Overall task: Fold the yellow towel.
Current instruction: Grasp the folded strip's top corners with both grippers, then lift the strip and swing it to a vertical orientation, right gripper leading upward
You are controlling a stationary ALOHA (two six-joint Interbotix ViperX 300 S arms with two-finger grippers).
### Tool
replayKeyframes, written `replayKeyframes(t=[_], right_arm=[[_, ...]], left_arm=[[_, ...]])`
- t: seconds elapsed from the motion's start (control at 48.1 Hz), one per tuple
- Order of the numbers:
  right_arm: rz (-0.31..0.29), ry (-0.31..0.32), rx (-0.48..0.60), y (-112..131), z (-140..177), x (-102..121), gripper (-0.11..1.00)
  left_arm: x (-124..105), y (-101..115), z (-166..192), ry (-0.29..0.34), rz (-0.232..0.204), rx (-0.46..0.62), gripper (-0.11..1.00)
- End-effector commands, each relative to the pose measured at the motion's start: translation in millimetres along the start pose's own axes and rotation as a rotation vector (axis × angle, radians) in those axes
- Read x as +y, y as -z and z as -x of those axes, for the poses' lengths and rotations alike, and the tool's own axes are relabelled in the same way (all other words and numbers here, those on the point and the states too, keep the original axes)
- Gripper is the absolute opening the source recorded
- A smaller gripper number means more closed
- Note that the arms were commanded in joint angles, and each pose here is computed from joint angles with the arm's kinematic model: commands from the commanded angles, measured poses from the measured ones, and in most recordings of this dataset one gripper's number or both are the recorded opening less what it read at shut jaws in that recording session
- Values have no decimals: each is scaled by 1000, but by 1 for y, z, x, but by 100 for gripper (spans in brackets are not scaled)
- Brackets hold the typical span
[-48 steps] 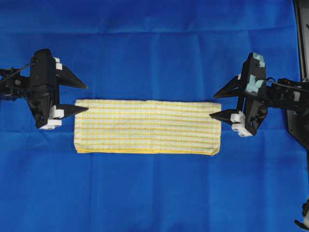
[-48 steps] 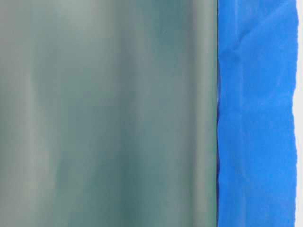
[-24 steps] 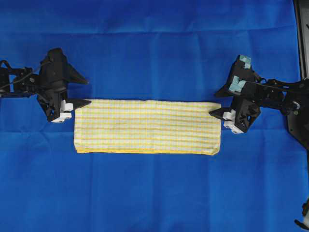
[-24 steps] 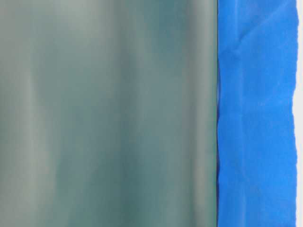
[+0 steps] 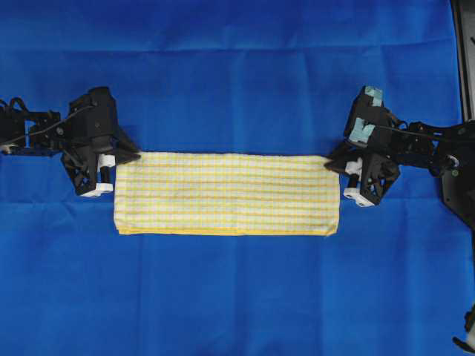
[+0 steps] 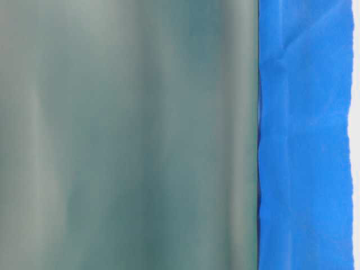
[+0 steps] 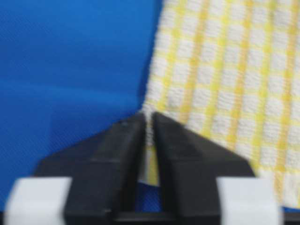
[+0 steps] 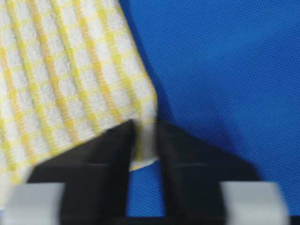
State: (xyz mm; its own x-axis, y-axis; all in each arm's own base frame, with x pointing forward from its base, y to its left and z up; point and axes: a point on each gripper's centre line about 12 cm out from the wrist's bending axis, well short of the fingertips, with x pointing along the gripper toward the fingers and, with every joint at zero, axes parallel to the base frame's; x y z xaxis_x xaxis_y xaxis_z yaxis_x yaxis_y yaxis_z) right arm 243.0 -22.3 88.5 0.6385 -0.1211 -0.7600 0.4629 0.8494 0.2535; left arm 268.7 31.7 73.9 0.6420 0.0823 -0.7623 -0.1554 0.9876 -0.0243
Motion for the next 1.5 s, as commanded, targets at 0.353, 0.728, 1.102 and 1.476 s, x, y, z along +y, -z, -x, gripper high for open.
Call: replayKeyframes(t=[0.353, 0.728, 1.102, 1.476], right_arm=[[4, -29, -48, -12, 8, 6, 3], [-7, -111, -182, -38, 46, 12, 3], [33, -191, -271, -65, 88, 22, 3], [24, -172, -297, -75, 89, 18, 3]], left_arm=[[0, -8, 8, 2, -43, 60, 1], [-3, -58, 68, 14, -80, -54, 1], [-4, -73, 131, 21, -74, -190, 1], [-5, -71, 133, 25, -60, -195, 1]])
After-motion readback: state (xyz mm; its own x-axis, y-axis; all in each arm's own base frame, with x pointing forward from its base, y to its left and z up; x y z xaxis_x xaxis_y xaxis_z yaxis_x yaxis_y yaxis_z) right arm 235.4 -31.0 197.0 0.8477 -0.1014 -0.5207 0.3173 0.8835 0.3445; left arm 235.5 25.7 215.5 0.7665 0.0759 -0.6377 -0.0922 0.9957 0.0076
